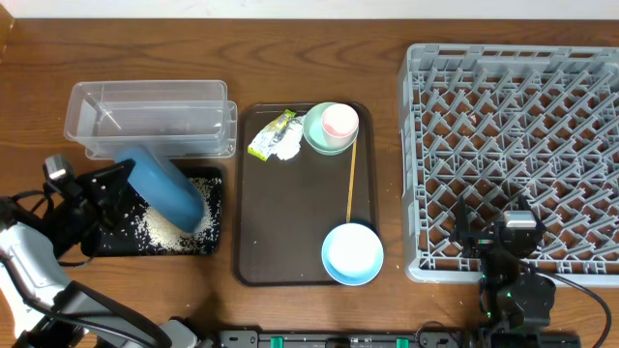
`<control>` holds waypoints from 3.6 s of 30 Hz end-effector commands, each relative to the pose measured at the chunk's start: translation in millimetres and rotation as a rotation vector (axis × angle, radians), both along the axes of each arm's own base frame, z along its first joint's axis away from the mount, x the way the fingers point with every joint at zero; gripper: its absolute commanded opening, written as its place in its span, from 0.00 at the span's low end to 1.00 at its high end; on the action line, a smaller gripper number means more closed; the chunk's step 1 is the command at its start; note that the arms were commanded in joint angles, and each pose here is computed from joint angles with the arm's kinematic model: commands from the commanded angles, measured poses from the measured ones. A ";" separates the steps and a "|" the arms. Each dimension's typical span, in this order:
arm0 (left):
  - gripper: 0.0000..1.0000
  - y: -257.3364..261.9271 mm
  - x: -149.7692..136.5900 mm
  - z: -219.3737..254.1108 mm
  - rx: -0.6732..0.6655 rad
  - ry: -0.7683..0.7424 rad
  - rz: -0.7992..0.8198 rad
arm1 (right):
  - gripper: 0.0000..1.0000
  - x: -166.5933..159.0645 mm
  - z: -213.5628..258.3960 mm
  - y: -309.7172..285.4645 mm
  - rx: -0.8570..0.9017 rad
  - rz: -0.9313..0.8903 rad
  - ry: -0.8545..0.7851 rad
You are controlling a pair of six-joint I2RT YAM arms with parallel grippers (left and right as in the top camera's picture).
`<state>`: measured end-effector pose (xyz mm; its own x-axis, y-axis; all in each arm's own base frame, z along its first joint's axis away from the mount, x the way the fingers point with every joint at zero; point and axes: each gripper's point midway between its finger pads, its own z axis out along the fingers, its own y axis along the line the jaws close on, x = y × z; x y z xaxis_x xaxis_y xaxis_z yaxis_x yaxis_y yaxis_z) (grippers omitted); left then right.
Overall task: Sort waste into correct bins and load items into the dishwasher rack
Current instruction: 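Tilt the blue plate with the left gripper to dump rice onto black tray, then carry the blue plate back and set it on the brown tray, then move the left gripper to the snack wrapper and grasp it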
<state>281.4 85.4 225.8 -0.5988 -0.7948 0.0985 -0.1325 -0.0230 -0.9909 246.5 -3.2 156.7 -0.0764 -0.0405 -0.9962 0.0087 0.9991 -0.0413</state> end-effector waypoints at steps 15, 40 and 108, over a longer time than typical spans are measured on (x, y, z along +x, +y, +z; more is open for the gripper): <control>0.06 -118.5 -76.7 70.7 0.572 -0.273 -0.153 | 0.99 -0.3 -0.5 -0.9 -0.015 -0.001 0.001; 0.06 -248.8 -67.7 22.3 1.145 -0.012 -0.718 | 0.99 -0.3 -0.5 -0.9 -0.015 -0.001 0.001; 0.73 -255.5 40.0 -34.9 1.419 0.133 -0.436 | 0.99 -0.3 -0.5 -0.9 -0.015 -0.001 0.001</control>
